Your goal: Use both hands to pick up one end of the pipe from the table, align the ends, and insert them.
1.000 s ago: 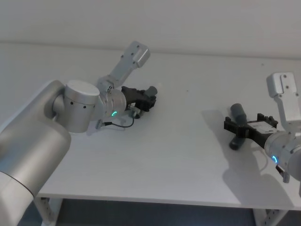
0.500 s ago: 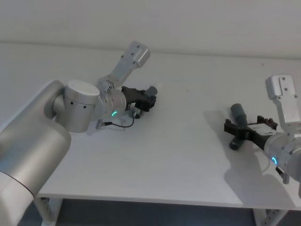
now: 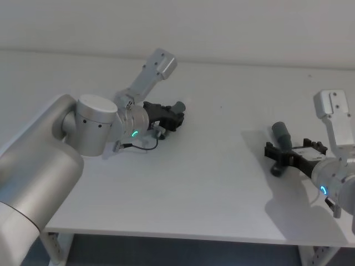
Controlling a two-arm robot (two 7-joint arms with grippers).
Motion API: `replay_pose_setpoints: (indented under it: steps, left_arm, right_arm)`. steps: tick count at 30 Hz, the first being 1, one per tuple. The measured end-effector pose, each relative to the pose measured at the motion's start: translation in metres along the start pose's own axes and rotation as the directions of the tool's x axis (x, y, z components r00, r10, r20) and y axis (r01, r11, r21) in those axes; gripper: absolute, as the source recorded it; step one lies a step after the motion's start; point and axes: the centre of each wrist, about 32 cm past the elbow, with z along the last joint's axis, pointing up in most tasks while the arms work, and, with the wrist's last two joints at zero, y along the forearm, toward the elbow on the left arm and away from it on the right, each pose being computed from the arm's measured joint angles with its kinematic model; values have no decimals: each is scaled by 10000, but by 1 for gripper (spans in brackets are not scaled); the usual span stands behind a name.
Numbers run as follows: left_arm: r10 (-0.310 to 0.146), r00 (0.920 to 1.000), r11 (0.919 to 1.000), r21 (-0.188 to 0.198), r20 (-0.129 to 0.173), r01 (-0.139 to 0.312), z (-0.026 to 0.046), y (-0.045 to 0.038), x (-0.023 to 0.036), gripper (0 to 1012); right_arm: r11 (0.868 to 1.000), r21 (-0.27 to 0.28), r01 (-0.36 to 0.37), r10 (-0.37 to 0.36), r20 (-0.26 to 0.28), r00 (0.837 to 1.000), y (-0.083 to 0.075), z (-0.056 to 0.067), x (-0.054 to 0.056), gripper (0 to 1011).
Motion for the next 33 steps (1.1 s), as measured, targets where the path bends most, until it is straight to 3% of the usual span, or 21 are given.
replay_pose_setpoints:
  steps: [15, 25, 33]
  left_arm:
    - [0, 10000, 10000, 0, 0, 0, 0, 0, 0, 368]
    - [-1, 10000, 10000, 1, -1, 1, 0, 0, 0, 368]
    - [-1, 10000, 10000, 1, 0, 1, 0, 0, 0, 368]
  right_arm:
    - [9998, -216, 42, -49, -301, 9995, -1, -4, -6, 978]
    - [9996, -263, 35, -45, -407, 9992, -1, -4, -4, 738]
    - [9996, -282, 27, -40, -442, 9990, -1, -6, -5, 469]
